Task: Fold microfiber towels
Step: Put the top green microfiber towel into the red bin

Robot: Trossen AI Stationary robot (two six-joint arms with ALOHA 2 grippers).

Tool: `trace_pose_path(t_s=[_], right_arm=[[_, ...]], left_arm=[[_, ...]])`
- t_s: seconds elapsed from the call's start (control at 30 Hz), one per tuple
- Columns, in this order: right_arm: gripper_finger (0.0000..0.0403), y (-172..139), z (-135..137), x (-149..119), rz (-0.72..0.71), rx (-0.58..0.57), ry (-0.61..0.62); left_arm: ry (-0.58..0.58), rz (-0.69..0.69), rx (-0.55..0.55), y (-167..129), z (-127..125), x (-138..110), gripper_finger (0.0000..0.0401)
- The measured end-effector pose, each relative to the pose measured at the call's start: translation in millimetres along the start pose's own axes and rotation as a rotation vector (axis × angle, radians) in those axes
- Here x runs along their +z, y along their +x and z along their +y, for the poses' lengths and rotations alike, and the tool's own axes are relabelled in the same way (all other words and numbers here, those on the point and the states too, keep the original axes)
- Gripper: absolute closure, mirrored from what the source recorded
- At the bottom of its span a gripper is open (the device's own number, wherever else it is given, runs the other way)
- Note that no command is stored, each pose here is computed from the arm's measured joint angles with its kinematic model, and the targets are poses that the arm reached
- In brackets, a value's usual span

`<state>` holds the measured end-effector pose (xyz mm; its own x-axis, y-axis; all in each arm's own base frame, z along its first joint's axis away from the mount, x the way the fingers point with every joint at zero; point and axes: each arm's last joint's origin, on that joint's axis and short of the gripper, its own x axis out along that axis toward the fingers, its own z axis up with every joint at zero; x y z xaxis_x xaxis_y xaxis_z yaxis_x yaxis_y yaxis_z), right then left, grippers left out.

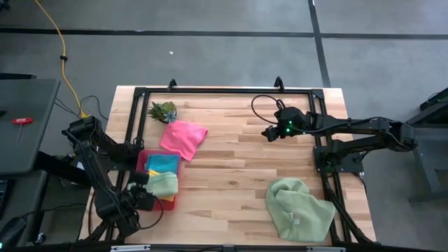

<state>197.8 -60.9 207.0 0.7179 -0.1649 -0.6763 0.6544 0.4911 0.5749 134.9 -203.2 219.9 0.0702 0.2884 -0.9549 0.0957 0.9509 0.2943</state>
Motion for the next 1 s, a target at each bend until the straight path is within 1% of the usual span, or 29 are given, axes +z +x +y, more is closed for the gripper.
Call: trace_pose_path(t_s=[0.13, 0.23, 0.3, 0.53, 0.67, 0.73, 0.83, 0.9, 1.0], right_arm=[[0.0214, 0, 0, 0, 0.000, -0.001, -0.002], [0.0214, 0, 0, 0, -0.006, -0.006, -0.003], [0.0214, 0, -1, 0, -0.018, -0.017, -0.008], [0.0214, 0, -1, 1, -0.022, -0.021, -0.010], [0.0214, 0, -1, 1, -0.021, -0.021, -0.020], [0.0214, 0, -1, 1, -0.018, -0.019, -0.030], [0.0214, 0, -1, 0, -0.016, -0.018, -0.033], [0.0214, 0, -1, 0, -0.016, -0.018, -0.033], [0.0214, 0, -1, 0, -0.016, -0.017, -0.032]], left_arm=[[0.027, 0.005, -0.020, -6, 0, 1, 0.0401], [0.045, -0.069, -0.032, -18, -1, 6, 0.0401], [0.054, -0.085, -0.035, -19, -1, 8, 0.0401], [-0.002, -0.011, -0.090, -4, -6, 4, 0.0401], [0.011, 0.067, -0.083, 3, -8, 1, 0.0401], [0.038, 0.091, -0.082, 5, -10, 1, 0.0401], [0.085, 0.102, -0.070, 9, -13, 2, 0.0401], [0.094, 0.096, -0.060, 12, -16, 3, 0.0401], [0.096, 0.093, -0.072, 16, -20, 7, 0.0401]])
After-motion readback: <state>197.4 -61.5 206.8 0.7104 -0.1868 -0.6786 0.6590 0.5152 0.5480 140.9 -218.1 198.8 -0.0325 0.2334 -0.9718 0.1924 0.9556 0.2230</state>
